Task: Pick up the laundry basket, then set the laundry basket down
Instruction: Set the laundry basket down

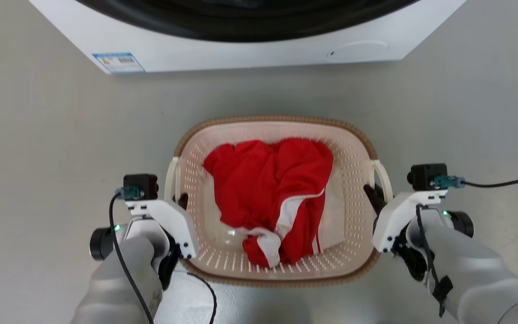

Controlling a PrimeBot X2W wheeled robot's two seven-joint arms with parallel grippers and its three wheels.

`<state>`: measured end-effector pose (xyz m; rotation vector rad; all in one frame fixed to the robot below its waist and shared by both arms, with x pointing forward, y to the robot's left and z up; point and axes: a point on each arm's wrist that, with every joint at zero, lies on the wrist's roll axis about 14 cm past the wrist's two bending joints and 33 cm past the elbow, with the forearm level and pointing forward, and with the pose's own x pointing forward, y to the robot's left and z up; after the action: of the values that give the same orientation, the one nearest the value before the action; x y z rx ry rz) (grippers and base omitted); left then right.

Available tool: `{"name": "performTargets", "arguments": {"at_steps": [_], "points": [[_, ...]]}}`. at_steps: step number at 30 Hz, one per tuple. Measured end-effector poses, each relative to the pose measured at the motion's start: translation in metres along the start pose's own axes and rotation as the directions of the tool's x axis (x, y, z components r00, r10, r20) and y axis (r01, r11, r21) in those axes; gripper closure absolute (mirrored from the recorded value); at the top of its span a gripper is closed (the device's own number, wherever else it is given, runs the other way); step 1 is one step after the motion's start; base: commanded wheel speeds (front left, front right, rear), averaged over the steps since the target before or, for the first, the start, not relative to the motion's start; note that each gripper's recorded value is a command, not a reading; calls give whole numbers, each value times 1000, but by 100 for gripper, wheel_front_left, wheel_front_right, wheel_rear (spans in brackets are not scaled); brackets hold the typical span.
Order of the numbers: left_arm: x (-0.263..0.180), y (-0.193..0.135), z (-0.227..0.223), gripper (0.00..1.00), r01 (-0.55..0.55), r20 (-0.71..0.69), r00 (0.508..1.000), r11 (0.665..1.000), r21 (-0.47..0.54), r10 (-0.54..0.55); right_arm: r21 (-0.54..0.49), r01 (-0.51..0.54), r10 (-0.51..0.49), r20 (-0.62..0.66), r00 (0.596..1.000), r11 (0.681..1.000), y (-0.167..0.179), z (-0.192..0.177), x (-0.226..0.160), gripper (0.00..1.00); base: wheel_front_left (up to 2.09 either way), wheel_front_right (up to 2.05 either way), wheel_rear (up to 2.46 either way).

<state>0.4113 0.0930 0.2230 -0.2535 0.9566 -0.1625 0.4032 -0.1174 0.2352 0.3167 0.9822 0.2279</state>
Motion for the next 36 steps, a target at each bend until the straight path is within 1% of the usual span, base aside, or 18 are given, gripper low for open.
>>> {"name": "performTargets", "arguments": {"at_steps": [11, 21, 27, 36], "points": [[35, 10, 6, 100, -14, 12, 1000, 1000, -6, 14, 10, 1, -1, -1, 1000, 1000, -11, 4, 36, 100, 0, 0, 0], [64, 20, 1, 100, -30, 6, 1000, 999, -24, 30, 7, 3, -2, -16, 1000, 1000, -23, 0, 70, 100, 0, 0, 0], [81, 23, 3, 100, -39, 20, 999, 998, -40, 40, 8, 6, -6, -6, 1000, 1000, -32, 5, 90, 100, 0, 0, 0], [94, 32, -4, 100, -57, 13, 998, 996, -71, 58, 10, -2, 2, -4, 1000, 1000, -35, 1, 110, 100, 0, 0, 0]]}}
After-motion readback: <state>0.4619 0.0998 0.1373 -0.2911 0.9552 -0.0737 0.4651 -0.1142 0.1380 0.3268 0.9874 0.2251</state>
